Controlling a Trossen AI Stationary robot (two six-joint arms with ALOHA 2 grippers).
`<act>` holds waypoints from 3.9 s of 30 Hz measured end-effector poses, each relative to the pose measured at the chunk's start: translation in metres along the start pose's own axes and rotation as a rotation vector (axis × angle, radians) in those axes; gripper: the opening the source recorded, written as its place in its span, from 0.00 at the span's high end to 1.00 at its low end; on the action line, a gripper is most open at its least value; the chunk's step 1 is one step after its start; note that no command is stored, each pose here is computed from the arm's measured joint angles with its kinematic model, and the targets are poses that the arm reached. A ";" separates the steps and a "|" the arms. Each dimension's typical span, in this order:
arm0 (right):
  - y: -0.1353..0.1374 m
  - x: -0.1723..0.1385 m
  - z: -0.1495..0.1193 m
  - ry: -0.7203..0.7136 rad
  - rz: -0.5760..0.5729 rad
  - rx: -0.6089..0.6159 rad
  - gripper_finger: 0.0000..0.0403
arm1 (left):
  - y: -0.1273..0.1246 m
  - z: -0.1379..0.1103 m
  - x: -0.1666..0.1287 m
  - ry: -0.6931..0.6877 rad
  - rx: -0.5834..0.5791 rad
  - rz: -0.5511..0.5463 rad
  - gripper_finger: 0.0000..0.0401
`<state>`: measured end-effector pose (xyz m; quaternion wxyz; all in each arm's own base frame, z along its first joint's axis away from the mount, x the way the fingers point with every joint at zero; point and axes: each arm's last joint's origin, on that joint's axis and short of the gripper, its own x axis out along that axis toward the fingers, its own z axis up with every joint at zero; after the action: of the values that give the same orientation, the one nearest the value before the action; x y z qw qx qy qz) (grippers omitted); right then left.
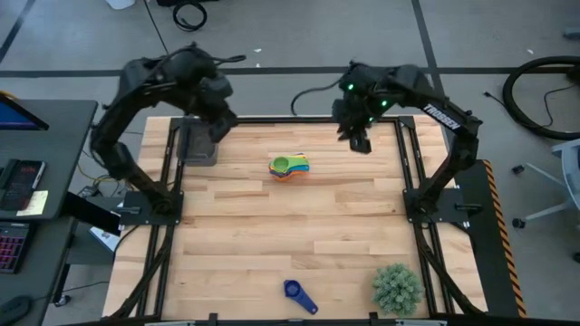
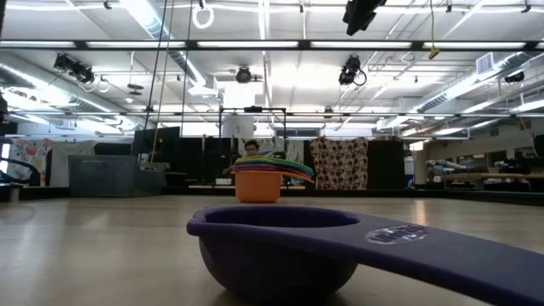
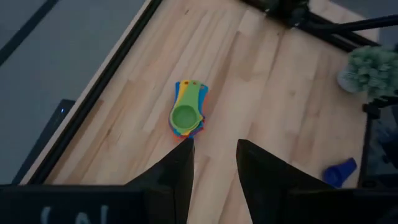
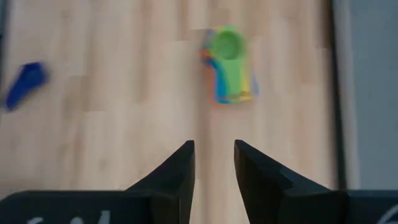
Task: Nest measuring cups in basket
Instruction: Stack the violet measuring cup on top of the green measuring cup
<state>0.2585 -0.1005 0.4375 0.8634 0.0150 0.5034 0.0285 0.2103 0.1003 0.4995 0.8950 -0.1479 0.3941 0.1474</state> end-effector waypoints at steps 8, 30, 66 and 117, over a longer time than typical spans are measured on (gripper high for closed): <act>0.033 0.044 0.018 -0.057 0.192 0.062 0.68 | -0.016 -0.023 -0.047 -0.110 0.053 -0.043 0.69; 0.130 0.169 0.009 -0.117 0.250 -0.028 0.68 | -0.022 -0.054 -0.096 -0.235 0.033 -0.066 0.69; 0.239 0.315 -0.016 -0.027 0.395 0.058 0.68 | -0.022 -0.054 -0.096 -0.237 0.122 -0.055 0.69; 0.269 0.340 -0.028 -0.075 0.334 0.062 0.68 | -0.022 -0.054 -0.096 -0.238 0.158 -0.051 0.69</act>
<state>0.3924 0.1897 0.1434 0.8641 0.1261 0.4618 0.1555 0.1205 0.0458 0.5397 0.9477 -0.0683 0.2918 0.1098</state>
